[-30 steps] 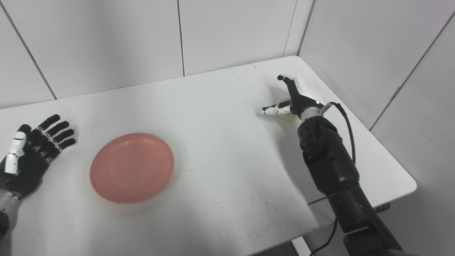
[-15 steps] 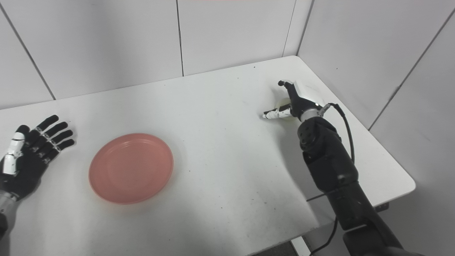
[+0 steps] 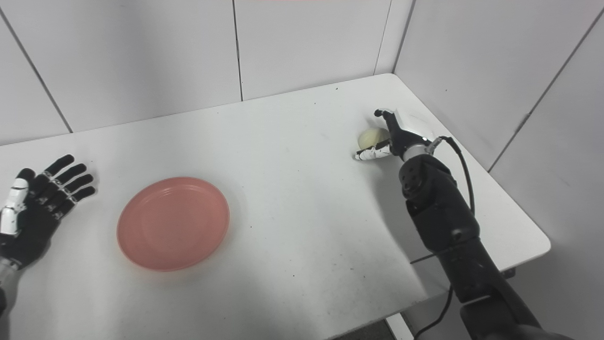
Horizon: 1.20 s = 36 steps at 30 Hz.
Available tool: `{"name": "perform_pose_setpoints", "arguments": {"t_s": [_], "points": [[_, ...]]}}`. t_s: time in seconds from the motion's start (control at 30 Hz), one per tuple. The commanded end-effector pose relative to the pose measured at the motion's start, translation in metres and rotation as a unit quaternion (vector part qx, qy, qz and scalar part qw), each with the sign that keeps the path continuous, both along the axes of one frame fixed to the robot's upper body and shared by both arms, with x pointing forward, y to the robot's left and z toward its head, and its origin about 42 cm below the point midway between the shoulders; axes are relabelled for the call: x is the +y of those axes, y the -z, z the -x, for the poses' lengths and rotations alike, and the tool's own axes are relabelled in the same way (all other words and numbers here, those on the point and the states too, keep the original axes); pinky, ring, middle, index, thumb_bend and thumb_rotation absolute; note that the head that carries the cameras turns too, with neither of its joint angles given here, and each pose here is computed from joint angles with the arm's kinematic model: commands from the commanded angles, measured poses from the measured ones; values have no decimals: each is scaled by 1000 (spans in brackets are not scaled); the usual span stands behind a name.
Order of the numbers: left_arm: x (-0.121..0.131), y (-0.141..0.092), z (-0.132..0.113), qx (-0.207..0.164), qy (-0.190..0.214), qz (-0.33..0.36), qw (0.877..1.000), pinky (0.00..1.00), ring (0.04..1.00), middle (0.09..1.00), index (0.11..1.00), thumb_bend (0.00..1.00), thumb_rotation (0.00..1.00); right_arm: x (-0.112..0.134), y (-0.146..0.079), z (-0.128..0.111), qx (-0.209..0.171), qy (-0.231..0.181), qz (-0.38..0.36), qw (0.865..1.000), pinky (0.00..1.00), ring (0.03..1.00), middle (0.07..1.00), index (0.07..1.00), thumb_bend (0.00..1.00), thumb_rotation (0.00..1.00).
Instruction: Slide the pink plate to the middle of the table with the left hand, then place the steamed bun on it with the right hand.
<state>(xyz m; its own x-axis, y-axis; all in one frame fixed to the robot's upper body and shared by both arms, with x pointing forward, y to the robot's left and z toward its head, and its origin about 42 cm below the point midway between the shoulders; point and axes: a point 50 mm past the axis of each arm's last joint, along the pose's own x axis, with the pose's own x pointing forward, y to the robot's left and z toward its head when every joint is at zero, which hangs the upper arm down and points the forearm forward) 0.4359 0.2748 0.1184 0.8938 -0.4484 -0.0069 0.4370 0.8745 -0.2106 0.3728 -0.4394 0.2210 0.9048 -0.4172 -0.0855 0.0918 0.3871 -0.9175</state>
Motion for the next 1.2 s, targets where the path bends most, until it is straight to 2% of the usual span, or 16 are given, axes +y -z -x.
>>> {"name": "perform_pose_setpoints", "arguments": {"t_s": [0.0,0.1,0.23,0.33,0.47,0.6,0.77,0.9,1.17], "points": [[16,54,30,117,-15,-21,993,789,806,818,805,583,877,-11,-25,-6,-33,12,19,999,650,842,883,828,842,277],[16,54,30,116,-16,-24,993,791,807,820,805,585,881,-13,-23,-7,-31,13,13,999,661,844,887,827,842,277],[15,52,30,117,-17,-23,993,774,798,813,797,601,859,-13,-22,-9,-29,13,9,999,737,856,888,826,838,274],[15,51,30,115,-17,-24,993,781,803,816,801,599,866,-13,-21,-11,-29,14,11,999,700,855,889,824,834,278],[16,53,30,115,-15,-24,993,798,815,827,813,589,886,-13,-20,-13,-29,12,11,999,750,861,884,819,833,274],[16,51,31,111,-14,-25,993,785,804,820,809,591,881,-12,-19,-17,-27,11,9,1000,756,854,875,814,829,267],[17,52,31,116,-16,-22,993,790,809,824,809,596,871,-14,-16,-23,-20,12,15,1000,746,846,869,808,839,301],[17,51,31,114,-14,-22,993,784,804,818,803,598,871,-14,-16,-29,-8,16,22,1000,775,863,869,809,839,328],[15,48,33,111,-12,-23,994,789,807,819,805,597,877,-13,-18,-34,-4,9,30,999,726,805,838,795,817,301]]}}
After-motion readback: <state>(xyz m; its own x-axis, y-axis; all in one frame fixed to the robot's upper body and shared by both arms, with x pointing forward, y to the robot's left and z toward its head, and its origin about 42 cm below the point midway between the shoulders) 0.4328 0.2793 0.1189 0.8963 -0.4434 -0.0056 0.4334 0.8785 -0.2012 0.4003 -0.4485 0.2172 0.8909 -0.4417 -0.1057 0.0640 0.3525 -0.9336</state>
